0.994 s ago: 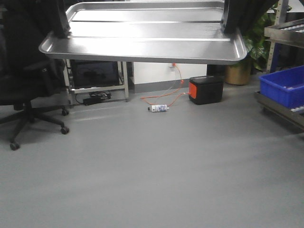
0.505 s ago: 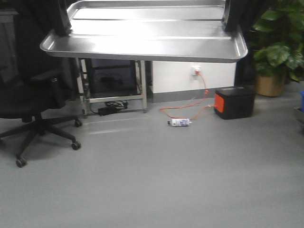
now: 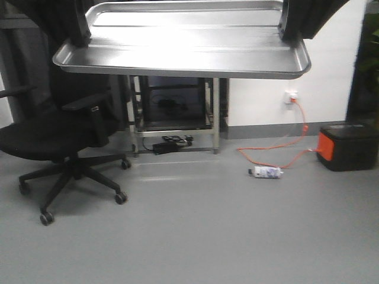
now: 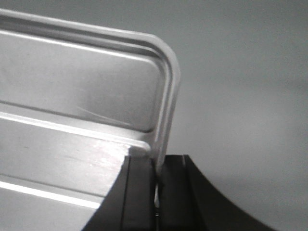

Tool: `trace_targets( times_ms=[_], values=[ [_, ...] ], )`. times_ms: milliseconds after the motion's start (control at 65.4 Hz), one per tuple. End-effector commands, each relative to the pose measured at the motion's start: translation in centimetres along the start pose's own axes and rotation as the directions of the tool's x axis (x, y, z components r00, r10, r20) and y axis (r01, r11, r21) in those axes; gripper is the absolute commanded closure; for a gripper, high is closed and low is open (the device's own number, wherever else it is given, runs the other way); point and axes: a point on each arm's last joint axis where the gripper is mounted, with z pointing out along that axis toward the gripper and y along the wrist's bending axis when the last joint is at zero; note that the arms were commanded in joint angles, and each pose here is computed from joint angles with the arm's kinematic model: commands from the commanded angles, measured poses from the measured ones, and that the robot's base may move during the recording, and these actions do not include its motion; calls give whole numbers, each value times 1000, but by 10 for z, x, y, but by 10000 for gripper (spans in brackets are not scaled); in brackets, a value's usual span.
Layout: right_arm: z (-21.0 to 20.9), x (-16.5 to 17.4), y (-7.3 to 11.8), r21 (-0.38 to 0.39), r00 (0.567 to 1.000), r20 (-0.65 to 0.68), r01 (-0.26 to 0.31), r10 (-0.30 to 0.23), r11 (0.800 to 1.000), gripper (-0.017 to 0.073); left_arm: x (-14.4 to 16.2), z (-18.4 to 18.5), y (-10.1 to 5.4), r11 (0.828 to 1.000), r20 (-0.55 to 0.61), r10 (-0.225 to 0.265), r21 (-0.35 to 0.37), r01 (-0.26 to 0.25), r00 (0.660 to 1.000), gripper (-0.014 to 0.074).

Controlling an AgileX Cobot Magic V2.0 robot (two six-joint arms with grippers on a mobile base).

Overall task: Grab silver tray and place in blue box
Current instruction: 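Carry the silver tray with both grippers to the blue bin shelf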

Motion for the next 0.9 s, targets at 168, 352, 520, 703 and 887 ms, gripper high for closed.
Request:
trace_targets(
  times_ms=[168,352,520,703,887],
  values=[
    [-20,-10,-4,1,995,91,31,-31,1000,501,-9,-24,-1,999,107,1,33,-4,994,699],
    [-20,-10,-4,1,995,91,31,-31,1000,501,-9,-24,-1,999,107,1,33,-4,994,699],
    [-20,-10,-4,1,995,91,31,-31,1000,501,-9,-24,-1,999,107,1,33,-4,994,699],
    [-20,-10,-4,1,995,91,31,-31,1000,501,-9,-24,-1,999,107,0,34,-4,994,699],
    [-20,-10,-4,1,995,91,31,-31,1000,501,-9,-24,-1,999,107,0,34,-4,994,699]
  ],
)
